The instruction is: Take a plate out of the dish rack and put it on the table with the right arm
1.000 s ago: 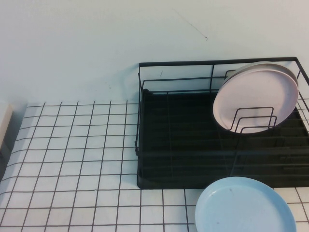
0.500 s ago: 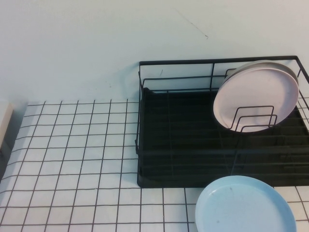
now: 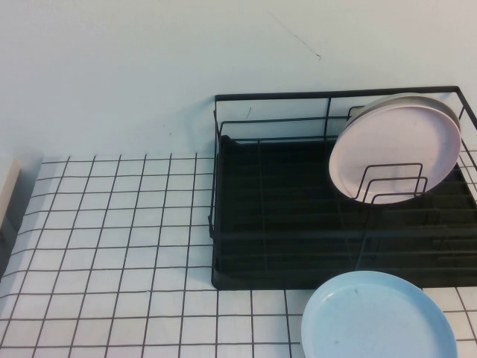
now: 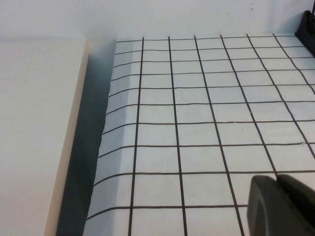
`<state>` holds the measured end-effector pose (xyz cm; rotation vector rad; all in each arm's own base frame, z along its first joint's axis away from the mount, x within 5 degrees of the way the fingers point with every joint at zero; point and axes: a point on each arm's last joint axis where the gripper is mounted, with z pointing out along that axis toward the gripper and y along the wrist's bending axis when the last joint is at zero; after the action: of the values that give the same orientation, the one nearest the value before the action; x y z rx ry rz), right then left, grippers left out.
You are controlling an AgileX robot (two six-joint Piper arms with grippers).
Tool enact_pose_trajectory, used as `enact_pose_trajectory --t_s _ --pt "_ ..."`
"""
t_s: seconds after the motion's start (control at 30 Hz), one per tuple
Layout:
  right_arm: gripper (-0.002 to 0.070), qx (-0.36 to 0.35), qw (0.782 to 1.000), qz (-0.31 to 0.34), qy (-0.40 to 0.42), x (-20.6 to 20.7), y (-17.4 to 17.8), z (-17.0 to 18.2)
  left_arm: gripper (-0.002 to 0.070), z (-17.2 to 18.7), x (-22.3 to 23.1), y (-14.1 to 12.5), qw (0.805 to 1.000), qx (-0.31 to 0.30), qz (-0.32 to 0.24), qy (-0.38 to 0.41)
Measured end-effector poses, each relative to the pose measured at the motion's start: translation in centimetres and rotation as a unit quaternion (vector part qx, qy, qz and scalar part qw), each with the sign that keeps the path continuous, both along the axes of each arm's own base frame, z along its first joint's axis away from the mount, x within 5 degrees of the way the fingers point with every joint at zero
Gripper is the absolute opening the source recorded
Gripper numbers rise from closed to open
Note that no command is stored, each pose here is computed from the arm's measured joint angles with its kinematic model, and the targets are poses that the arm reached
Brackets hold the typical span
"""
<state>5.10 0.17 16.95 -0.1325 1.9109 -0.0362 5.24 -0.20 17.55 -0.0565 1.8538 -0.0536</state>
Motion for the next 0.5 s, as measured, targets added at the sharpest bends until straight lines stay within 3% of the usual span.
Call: enact_pose_trajectory --t_s 0.5 --pt "-0.0002 -0.014 1.0 0.004 -0.001 0.01 -0.01 0.02 -0.0003 0.0 0.0 0.0 1.0 0.0 0.0 0.0"
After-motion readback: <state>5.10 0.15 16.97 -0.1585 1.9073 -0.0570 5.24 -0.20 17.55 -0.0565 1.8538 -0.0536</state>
